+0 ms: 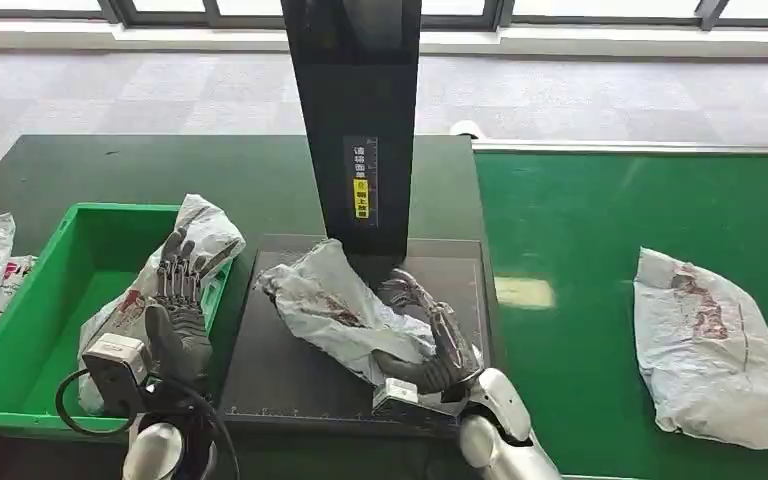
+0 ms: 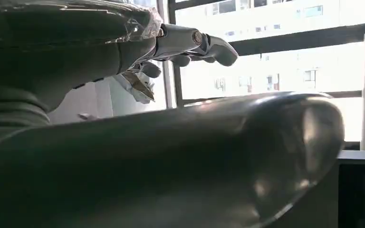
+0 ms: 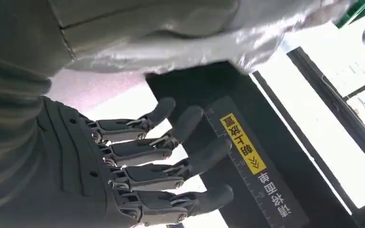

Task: Moved the parcel from conveyor to table for the left to box.

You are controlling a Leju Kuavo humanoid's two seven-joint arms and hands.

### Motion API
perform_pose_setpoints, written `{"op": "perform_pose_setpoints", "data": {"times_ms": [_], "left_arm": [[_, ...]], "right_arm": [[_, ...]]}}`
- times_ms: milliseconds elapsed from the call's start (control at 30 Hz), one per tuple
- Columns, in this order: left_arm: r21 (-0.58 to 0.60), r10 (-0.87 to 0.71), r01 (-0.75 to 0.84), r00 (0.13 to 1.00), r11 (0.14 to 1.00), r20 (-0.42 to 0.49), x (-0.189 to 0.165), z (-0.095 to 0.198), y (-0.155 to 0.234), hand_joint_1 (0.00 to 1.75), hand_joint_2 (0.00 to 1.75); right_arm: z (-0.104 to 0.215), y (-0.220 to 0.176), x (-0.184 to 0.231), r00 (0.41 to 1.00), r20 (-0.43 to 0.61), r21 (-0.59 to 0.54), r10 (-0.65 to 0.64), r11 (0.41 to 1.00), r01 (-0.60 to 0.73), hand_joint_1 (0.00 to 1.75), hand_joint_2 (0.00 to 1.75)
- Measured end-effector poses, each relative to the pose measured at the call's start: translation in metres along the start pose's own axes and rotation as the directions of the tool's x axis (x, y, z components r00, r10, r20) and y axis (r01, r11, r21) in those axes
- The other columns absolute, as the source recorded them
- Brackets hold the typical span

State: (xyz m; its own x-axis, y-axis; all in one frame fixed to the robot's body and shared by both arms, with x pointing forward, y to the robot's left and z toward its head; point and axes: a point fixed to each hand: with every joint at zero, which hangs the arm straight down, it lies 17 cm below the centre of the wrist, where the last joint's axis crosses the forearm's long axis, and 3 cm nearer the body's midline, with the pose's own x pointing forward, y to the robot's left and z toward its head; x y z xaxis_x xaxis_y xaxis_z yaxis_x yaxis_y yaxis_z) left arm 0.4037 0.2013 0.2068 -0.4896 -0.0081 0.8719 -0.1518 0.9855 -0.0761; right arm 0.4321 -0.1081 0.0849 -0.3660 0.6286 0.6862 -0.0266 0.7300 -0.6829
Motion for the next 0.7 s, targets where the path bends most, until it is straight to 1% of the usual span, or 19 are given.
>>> {"op": "perform_pose_setpoints", "data": {"times_ms": [133,333,467,533,600,700], "left_arm": [[0.006,-0.004,0.004,1.000,1.000,0.000,0.000,0.000,0.001,0.00,0.00],[0.074,-0.091,0.089,0.995,0.993,0.028,0.007,-0.003,0.014,0.00,0.00],[0.124,-0.123,0.118,0.992,0.985,0.035,0.012,-0.005,0.022,0.00,0.00],[0.149,-0.182,0.173,0.982,0.974,0.051,0.017,-0.004,0.025,0.00,0.00],[0.134,-0.269,0.257,0.959,0.957,0.085,0.023,-0.002,0.016,0.00,0.00],[0.113,-0.286,0.275,0.953,0.955,0.104,0.027,0.000,0.005,0.00,0.00]], "right_arm": [[0.000,0.001,-0.001,1.000,-0.002,0.002,0.000,1.000,0.000,0.00,1.75],[0.009,0.004,-0.001,1.000,-0.006,0.007,-0.007,1.000,0.007,0.00,1.75],[0.016,0.001,0.006,0.999,0.017,-0.010,-0.028,1.000,0.028,0.00,1.75],[0.020,-0.006,0.016,0.998,0.039,-0.028,-0.054,0.998,0.055,0.00,1.75],[0.026,-0.015,0.026,0.995,0.064,-0.044,-0.079,0.996,0.082,0.00,1.75],[0.030,-0.028,0.037,0.992,0.090,-0.070,-0.089,0.993,0.095,0.00,1.75]]}}
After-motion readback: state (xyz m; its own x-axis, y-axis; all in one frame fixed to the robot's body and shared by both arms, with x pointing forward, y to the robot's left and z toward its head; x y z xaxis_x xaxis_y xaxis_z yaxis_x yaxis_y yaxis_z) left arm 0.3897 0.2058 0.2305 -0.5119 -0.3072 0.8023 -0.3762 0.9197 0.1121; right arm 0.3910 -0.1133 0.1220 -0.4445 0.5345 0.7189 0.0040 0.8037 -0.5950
